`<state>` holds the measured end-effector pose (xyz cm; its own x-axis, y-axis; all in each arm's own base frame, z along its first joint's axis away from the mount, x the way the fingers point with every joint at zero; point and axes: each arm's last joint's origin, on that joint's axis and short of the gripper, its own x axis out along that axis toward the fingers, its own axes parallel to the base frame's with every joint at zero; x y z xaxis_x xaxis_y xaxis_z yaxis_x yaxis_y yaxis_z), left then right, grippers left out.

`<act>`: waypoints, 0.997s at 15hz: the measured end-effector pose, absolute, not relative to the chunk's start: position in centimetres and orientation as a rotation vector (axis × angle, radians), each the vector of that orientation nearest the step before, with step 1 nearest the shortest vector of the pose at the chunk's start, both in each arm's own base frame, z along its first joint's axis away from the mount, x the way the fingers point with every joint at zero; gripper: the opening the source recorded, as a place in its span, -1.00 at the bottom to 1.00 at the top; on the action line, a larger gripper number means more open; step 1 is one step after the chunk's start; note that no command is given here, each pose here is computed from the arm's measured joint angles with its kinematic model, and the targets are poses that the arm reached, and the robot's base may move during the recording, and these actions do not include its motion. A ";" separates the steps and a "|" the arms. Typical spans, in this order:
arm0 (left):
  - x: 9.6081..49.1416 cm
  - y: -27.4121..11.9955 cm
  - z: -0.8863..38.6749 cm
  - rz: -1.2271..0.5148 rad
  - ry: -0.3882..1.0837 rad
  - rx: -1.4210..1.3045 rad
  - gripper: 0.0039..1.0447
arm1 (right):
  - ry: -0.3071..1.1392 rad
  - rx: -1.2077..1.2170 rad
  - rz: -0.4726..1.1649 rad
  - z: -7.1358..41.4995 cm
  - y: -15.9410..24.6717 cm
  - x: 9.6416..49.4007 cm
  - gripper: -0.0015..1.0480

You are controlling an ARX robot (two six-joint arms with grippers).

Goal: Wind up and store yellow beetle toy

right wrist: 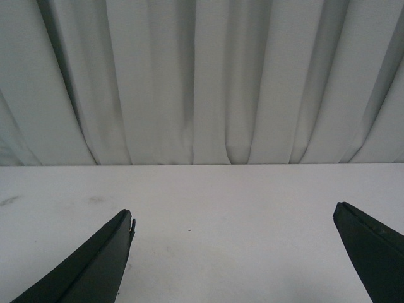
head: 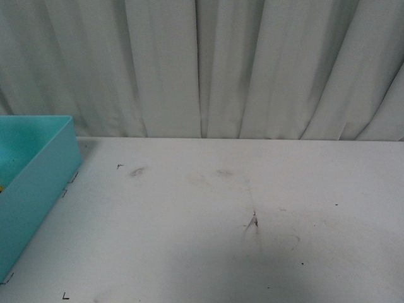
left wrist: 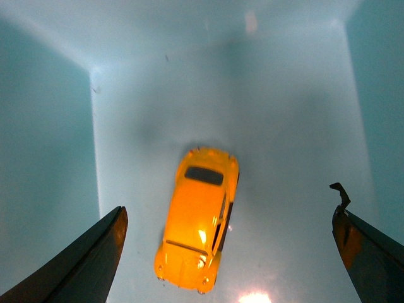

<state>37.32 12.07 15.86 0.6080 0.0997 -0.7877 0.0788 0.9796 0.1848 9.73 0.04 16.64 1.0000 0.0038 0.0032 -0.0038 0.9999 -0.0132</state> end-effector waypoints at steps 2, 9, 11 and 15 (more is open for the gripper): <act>35.9 11.9 20.4 0.026 0.759 0.195 0.88 | -0.003 -0.013 0.004 16.6 0.0 9.7 0.87; 32.1 10.4 26.6 0.070 0.497 0.235 0.84 | -0.003 -0.013 0.004 16.6 0.0 9.7 0.87; 29.8 8.2 25.5 0.012 0.130 0.114 0.39 | -0.002 -0.013 0.003 16.6 0.0 9.7 0.87; 23.5 3.8 21.9 -0.004 -0.023 0.025 -0.62 | -0.003 -0.013 0.004 16.6 0.0 9.7 0.87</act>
